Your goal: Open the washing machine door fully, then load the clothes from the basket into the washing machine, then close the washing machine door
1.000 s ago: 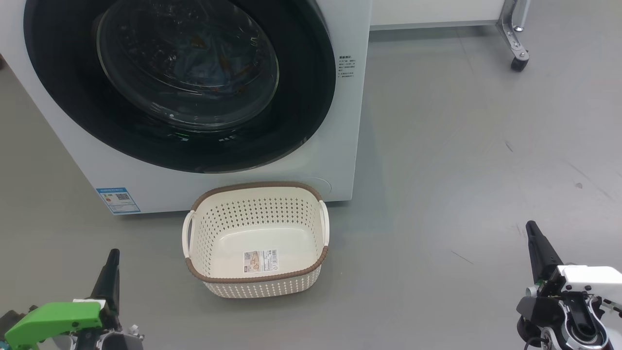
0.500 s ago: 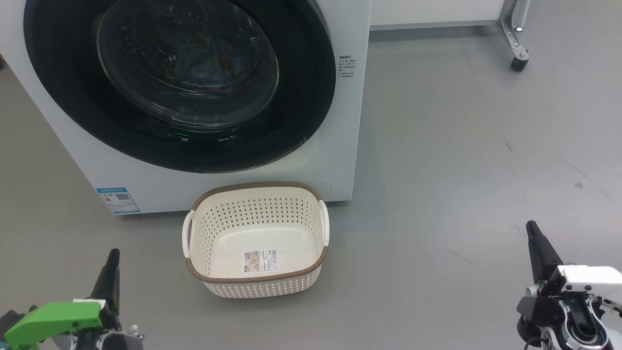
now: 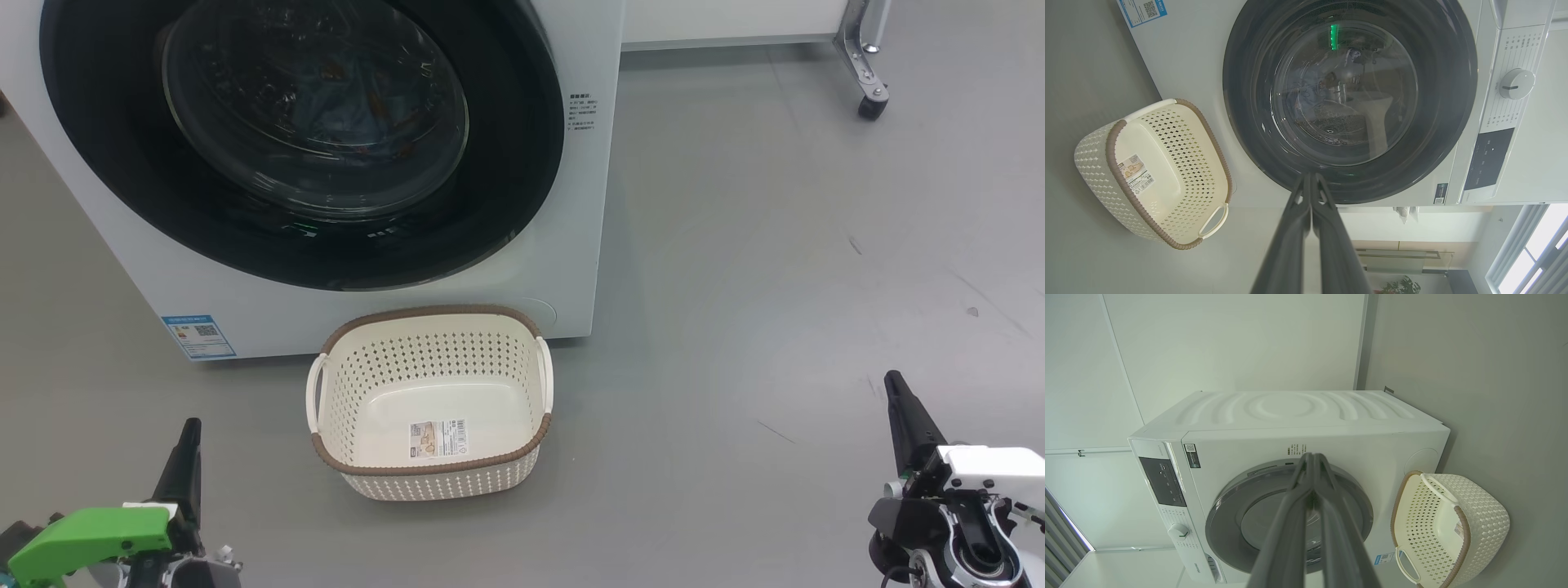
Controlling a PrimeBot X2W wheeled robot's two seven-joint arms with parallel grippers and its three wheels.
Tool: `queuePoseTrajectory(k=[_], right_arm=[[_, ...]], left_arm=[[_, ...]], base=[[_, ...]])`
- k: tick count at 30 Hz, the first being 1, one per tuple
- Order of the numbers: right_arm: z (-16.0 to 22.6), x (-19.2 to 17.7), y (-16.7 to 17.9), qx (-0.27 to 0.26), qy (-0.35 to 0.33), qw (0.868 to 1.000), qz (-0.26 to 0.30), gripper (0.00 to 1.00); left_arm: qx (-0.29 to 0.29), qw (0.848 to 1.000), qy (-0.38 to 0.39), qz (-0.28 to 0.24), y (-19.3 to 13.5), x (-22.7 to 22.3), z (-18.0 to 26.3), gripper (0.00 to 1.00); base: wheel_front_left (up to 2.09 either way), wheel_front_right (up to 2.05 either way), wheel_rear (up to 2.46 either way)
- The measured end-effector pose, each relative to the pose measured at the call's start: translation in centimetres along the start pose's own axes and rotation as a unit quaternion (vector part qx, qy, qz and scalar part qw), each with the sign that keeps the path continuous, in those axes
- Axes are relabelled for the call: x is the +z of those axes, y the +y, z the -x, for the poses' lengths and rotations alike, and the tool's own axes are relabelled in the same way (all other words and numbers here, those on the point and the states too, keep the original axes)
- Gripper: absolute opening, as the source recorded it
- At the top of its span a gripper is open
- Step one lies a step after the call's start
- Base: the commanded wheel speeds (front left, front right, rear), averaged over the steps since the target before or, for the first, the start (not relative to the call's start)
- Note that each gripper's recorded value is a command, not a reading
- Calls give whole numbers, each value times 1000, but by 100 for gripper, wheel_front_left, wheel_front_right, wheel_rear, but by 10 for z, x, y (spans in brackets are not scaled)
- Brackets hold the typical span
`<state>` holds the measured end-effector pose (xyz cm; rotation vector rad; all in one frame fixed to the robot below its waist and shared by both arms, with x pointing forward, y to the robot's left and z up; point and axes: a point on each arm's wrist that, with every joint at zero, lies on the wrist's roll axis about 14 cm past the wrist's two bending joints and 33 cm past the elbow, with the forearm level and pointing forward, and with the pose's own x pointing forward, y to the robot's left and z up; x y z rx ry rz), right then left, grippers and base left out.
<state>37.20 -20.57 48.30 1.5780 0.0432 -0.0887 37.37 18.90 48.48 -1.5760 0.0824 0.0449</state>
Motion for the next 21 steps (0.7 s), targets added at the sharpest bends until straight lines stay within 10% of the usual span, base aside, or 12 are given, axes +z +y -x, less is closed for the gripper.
queuePoseTrajectory(k=[21], right_arm=[[0, 0, 1, 1, -1, 1000, 0, 0]], left_arm=[[0, 1000, 0, 0, 0, 0, 0, 0]], base=[[0, 0, 0]])
